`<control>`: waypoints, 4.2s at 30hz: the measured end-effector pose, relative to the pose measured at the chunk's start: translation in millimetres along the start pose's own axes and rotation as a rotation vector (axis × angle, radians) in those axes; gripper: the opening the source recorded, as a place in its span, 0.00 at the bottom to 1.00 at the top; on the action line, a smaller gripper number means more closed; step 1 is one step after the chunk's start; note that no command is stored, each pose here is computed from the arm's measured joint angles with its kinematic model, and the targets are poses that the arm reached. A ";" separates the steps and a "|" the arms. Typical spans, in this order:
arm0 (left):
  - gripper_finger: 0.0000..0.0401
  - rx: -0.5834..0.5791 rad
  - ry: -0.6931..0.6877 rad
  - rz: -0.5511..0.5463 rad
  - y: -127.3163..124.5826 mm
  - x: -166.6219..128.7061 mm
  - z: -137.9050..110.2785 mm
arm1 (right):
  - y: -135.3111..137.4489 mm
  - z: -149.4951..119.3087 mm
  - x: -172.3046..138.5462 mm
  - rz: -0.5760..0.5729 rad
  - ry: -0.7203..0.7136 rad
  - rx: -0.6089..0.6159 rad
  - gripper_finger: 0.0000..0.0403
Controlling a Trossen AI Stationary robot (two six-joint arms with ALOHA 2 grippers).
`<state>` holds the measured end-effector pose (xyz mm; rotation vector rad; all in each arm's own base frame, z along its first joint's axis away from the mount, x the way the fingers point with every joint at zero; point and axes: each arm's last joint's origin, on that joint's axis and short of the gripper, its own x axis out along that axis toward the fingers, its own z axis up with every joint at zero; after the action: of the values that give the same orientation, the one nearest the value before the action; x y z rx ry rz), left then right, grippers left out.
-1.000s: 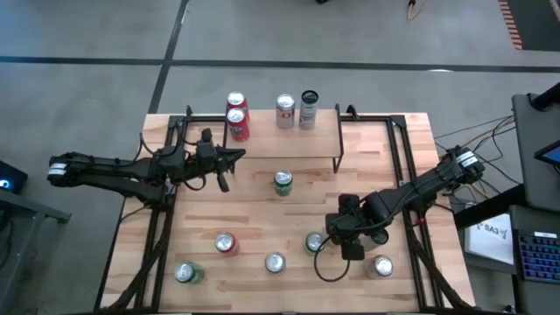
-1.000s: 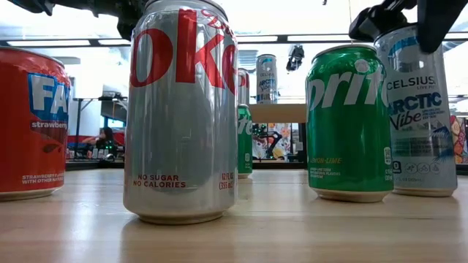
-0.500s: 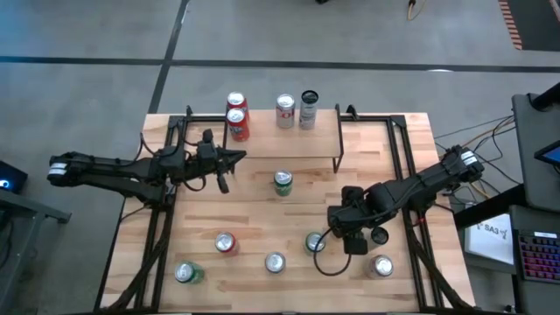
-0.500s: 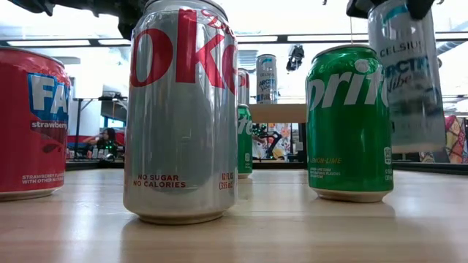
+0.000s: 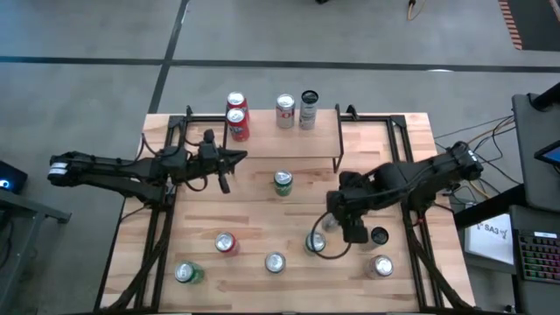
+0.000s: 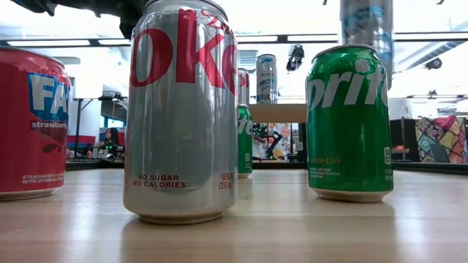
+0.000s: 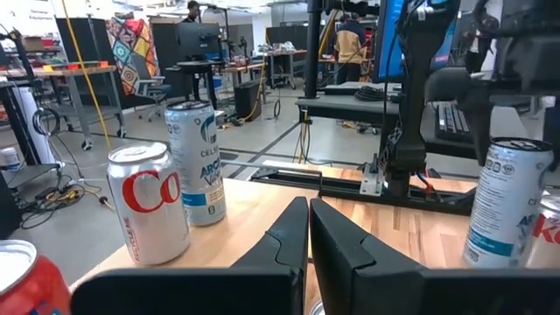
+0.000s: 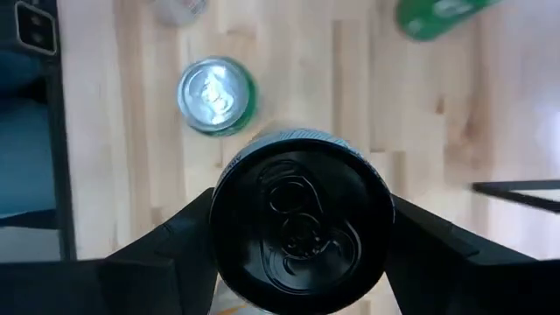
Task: Place canned beverage on shelf
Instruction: Put the left white-blue soda can on the shelf aligned with the other white-blue soda can
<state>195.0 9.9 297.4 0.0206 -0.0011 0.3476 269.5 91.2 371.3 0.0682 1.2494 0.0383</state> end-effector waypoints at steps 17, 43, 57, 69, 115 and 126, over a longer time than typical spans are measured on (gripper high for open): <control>0.00 0.052 -0.062 0.004 0.6 -1.2 6.9 | -82.6 22.9 -71.9 -0.178 -0.225 0.020 0.59; 0.00 0.159 -0.093 0.012 1.2 -2.3 10.7 | -163.8 76.0 -56.5 -0.154 -0.155 -0.017 0.60; 0.00 0.294 -0.123 0.026 3.3 -7.9 16.1 | -193.6 67.0 -64.8 -0.183 -0.175 0.186 0.61; 0.00 0.331 -0.151 0.035 5.9 -14.6 21.3 | -199.0 74.0 -50.6 -0.169 -0.145 0.238 0.61; 0.00 0.370 -0.117 0.037 5.2 -12.5 17.4 | -207.9 77.8 -39.7 -0.251 -0.111 0.338 0.61; 0.00 0.370 -0.116 0.037 5.2 -12.5 17.3 | -207.3 78.1 -39.4 -0.229 -0.120 0.400 0.61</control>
<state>181.6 10.2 314.8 0.4077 -0.0522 0.3797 329.4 -120.6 418.0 0.2691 1.1229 -0.4091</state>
